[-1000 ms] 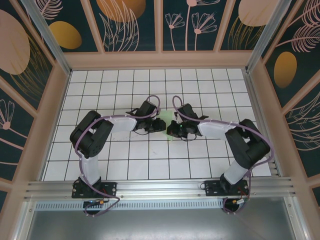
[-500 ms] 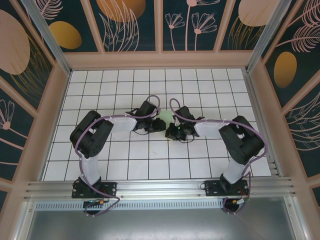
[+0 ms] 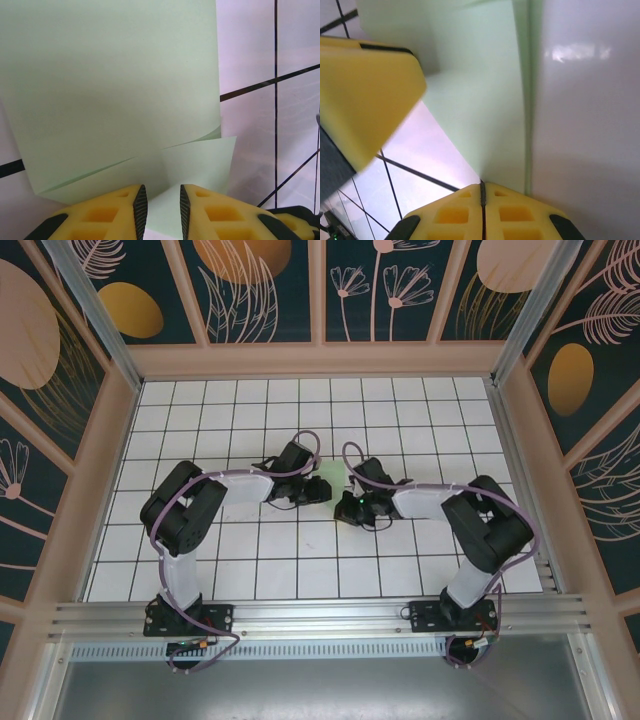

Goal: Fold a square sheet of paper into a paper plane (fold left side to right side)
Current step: Third fold the triangle at the center of the table.

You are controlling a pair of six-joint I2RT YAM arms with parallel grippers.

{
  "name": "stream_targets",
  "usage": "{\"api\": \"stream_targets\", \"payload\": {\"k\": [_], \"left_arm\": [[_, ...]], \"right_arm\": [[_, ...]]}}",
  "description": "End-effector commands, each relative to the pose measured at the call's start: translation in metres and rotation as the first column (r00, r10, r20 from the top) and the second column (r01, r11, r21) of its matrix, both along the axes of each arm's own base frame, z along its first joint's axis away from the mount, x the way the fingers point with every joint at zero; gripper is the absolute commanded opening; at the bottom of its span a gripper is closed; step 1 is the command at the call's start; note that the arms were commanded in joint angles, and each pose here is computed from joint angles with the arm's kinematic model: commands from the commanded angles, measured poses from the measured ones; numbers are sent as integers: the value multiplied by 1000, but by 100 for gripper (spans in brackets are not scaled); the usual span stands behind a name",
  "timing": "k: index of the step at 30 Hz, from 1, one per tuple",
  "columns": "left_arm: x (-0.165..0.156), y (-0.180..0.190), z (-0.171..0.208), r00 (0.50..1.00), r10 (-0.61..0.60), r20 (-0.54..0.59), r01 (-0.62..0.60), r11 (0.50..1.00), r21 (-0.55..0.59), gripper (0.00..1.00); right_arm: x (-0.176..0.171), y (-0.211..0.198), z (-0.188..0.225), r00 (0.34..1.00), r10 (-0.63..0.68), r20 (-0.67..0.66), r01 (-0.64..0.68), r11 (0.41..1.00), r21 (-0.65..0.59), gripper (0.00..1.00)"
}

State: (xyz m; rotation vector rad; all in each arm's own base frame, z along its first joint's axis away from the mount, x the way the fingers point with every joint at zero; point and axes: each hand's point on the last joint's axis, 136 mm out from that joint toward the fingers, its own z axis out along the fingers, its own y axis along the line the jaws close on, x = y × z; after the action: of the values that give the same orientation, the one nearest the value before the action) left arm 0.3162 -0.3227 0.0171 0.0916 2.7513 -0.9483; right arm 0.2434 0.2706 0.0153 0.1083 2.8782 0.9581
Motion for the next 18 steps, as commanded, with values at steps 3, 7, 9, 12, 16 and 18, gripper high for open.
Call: {"api": "stream_targets", "payload": {"k": [3,7,9,12,16,18], "left_arm": [[-8,20,-39,997,36,-62,-28,992,122,28],[-6,19,-35,998,34,-55,-27,993,113,28],[-5,15,-27,999,27,-44,-23,996,88,29],[0,6,-8,1000,12,-22,-11,999,44,32],[11,-5,31,999,-3,39,3,1000,-19,38],[17,-7,51,998,-1,70,5,999,-50,42]], "right_arm": [[-36,-33,-20,993,-38,-111,28,996,-88,9],[-39,-39,-19,994,-31,-109,21,996,-92,9],[-33,-37,-10,997,-16,-70,10,997,-77,9],[-16,-32,15,999,11,40,-9,999,-50,9],[6,-39,45,984,13,177,-5,999,-43,10],[16,-44,58,973,7,232,-1,1000,-23,13]]}}
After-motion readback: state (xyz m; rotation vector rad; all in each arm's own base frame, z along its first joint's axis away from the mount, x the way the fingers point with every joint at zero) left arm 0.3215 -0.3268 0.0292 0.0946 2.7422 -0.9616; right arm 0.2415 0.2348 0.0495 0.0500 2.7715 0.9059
